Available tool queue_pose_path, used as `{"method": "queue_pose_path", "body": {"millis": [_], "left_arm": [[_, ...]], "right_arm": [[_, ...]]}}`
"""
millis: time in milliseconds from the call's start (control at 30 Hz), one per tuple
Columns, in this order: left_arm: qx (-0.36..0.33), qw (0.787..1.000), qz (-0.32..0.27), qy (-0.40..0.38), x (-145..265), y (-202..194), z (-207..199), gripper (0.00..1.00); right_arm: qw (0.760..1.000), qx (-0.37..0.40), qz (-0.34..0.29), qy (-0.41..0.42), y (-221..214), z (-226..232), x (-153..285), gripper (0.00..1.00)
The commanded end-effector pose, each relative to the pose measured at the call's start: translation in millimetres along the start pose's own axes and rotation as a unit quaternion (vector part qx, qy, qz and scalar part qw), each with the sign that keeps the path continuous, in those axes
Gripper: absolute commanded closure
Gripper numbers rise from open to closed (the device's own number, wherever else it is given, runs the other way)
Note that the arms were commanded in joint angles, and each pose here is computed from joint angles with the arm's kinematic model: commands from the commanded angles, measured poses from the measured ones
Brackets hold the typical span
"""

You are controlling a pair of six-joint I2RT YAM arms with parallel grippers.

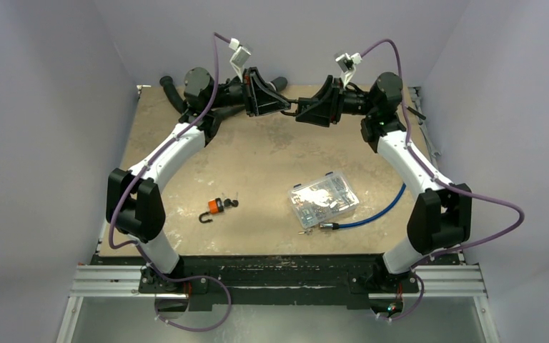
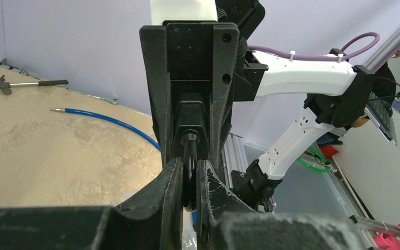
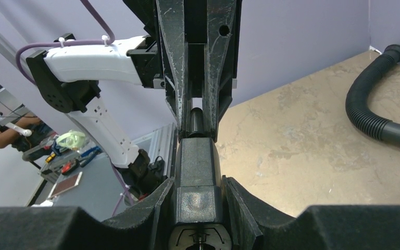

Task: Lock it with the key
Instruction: Lock the lock.

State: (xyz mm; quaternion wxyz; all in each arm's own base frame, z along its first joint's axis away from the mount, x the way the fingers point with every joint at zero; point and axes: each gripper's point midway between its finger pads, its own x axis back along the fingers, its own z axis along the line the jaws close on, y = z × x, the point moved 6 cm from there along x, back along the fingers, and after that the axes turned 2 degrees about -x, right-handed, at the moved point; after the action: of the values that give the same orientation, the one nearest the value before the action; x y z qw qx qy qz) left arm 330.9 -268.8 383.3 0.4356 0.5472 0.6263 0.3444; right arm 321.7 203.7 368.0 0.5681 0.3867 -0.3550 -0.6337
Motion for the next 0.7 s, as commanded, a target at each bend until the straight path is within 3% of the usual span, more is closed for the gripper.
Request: {"method": "queue_pose_path", "body": {"millis": [0,667], "left_arm": [[0.041,0.992,0.063,-0.097,-69.0,-56.4,-38.6,1.0],[0.044,0.99,0.079,-0.113,-81.0,-69.1,-42.8,1.0]], "right_arm": [[0.994,0.07,-0.029,0.078,16.9,47.3,-62.9,1.0],[0.992,0.076,-0.042,0.094,24.2,50.2,-78.0,1.0]]}}
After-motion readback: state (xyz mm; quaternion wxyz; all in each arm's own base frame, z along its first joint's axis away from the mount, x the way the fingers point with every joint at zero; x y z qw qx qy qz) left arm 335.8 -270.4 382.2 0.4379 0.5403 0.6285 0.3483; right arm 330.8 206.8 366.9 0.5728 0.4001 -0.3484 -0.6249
